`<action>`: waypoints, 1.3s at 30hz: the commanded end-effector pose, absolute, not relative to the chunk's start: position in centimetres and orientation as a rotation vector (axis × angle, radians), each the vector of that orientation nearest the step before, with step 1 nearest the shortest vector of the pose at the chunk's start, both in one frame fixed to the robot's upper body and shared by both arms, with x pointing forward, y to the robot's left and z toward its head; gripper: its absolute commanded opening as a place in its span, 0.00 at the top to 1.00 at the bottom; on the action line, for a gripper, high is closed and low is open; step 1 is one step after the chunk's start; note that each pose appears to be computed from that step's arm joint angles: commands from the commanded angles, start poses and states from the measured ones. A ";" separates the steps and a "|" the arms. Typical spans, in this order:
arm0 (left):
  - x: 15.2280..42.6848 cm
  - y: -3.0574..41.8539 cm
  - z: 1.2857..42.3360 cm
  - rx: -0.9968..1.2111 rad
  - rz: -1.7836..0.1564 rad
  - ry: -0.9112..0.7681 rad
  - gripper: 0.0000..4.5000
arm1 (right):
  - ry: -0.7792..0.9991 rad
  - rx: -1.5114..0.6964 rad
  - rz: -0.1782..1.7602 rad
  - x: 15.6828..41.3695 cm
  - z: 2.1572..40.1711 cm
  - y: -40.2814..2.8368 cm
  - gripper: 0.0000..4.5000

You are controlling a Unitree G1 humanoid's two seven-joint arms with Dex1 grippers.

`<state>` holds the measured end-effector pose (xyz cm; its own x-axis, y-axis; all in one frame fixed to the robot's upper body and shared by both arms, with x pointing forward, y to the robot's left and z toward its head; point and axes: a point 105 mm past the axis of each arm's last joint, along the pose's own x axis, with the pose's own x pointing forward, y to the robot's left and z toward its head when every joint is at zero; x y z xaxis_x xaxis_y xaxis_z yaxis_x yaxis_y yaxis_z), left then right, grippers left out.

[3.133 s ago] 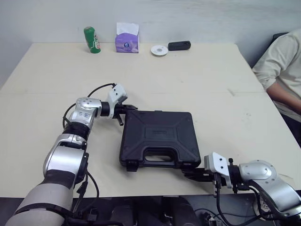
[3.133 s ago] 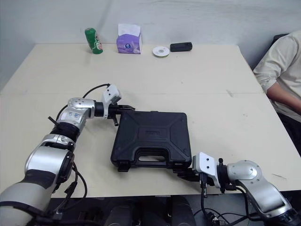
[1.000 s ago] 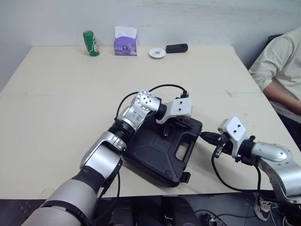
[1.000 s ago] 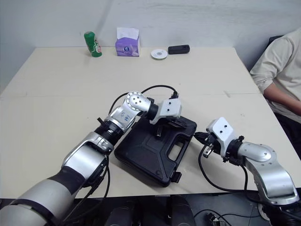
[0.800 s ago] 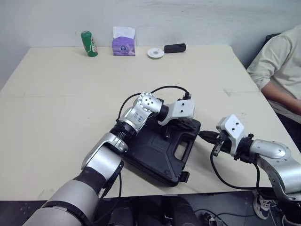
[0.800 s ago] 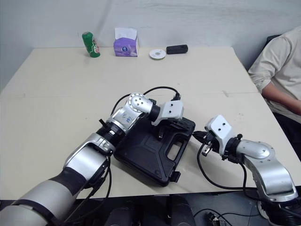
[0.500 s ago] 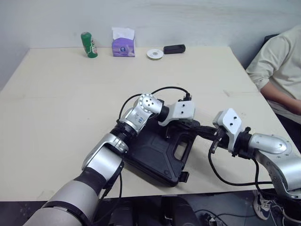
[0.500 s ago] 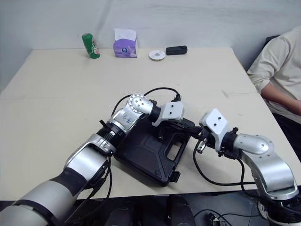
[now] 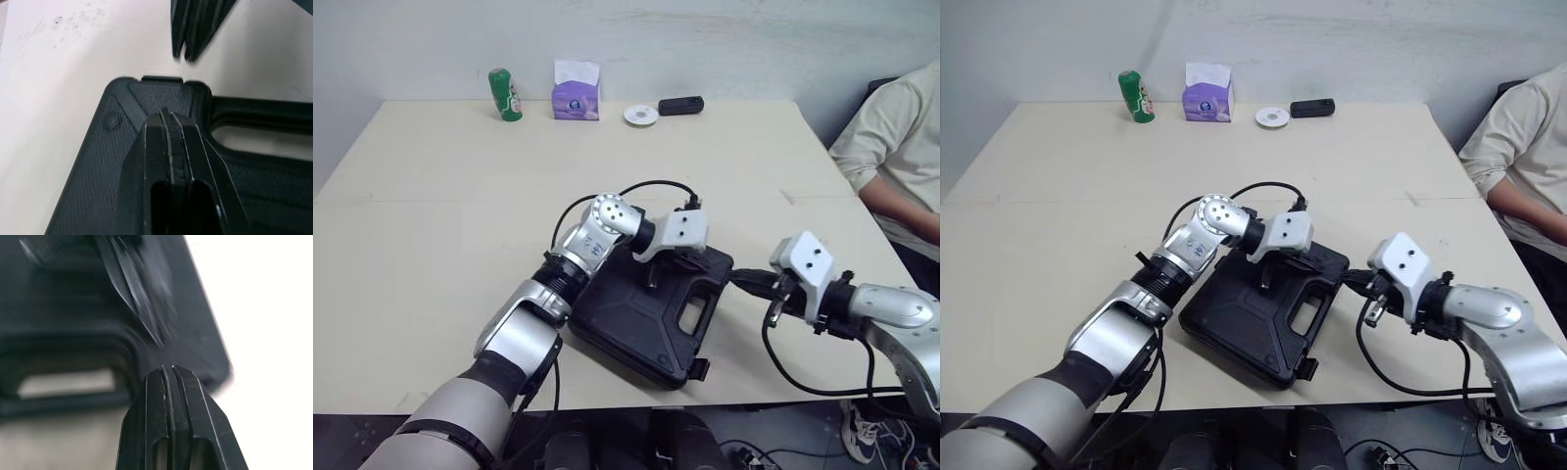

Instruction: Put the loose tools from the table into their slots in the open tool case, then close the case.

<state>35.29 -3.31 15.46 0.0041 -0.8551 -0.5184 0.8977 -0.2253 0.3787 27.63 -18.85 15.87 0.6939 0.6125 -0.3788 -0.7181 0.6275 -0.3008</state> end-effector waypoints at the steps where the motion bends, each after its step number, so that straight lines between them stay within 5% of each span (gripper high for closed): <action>1: 35.7 -1.3 11.9 0.804 -1.593 0.257 0.99 | 0.249 -0.482 0.721 28.1 15.9 -20.2 1.00; 22: 34.8 -3.5 10.6 0.854 -1.637 0.247 0.99 | 0.186 -0.444 0.814 29.1 16.0 -16.4 1.00; 30: 34.1 -2.6 13.8 0.729 -1.709 0.125 0.99 | 0.234 -0.545 0.741 28.5 16.3 -20.6 1.00; 35: 30.1 -0.3 18.5 0.572 -1.894 0.063 0.99 | 0.248 -0.459 0.904 24.4 17.1 -19.5 1.00; 39: 25.1 2.1 18.5 0.561 -2.044 0.148 0.99 | 0.301 -0.387 1.030 21.2 15.9 -17.3 1.00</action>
